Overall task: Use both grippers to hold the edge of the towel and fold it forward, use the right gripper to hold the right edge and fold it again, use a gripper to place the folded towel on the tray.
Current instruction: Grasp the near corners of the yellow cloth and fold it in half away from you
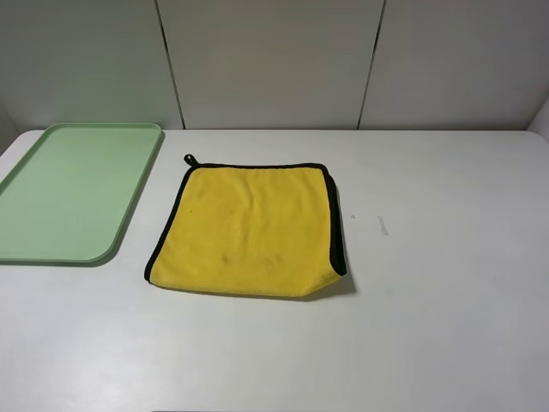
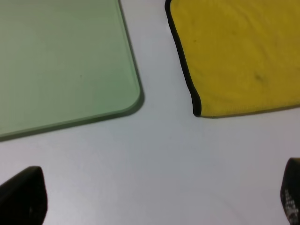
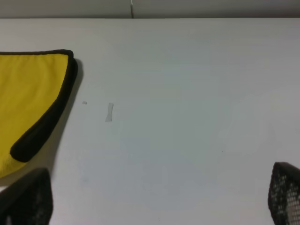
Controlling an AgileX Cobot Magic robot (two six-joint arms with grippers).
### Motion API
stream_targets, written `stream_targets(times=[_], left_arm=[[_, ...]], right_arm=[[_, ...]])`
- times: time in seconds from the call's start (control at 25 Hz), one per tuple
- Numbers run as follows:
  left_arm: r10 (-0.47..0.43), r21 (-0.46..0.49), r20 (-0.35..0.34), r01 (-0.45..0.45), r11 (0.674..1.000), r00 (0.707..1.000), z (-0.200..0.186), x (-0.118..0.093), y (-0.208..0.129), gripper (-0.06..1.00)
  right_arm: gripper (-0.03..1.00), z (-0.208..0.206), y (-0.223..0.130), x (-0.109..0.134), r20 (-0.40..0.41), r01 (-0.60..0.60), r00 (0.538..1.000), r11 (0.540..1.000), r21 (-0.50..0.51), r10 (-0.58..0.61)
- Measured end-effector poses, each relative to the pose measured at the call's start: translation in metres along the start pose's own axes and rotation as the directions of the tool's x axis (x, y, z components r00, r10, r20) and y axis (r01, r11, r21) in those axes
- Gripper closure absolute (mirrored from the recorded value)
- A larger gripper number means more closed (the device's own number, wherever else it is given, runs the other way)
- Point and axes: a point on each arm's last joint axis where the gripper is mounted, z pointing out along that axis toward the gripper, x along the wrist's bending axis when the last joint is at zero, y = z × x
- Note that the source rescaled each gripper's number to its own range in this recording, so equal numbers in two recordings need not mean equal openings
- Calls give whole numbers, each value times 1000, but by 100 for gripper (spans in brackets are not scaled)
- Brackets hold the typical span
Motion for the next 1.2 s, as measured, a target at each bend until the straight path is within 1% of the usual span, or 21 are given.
stream_targets(times=[0.52, 0.64, 0.8, 0.92, 1.08, 1.2], left_arm=[[1, 0, 0, -1, 1000, 1000, 0, 0, 0, -6], [27, 0, 0, -27, 1000, 1000, 0, 0, 0, -6], [73, 3, 1, -73, 997, 997, -3, 0, 4, -5], [101, 20, 24, -102, 995, 995, -7, 2, 19, -5], [175, 50, 105, -181, 982, 979, -8, 4, 42, -5], [256, 78, 177, -273, 959, 950, -3, 5, 59, -5]], right_arm=[[-3, 0, 0, 0, -2, -1, 1000, 1000, 0, 1], [-3, 0, 0, 2, -17, 17, 1000, 1000, 1, -17], [-3, 2, 1, 8, -84, 53, 995, 998, 20, -51], [-3, 6, 15, 13, -150, 87, 985, 996, 34, -81], [-3, 11, 46, 20, -233, 183, 956, 983, 4, -177], [-3, 22, 69, 27, -300, 295, 913, 955, 21, -276]])
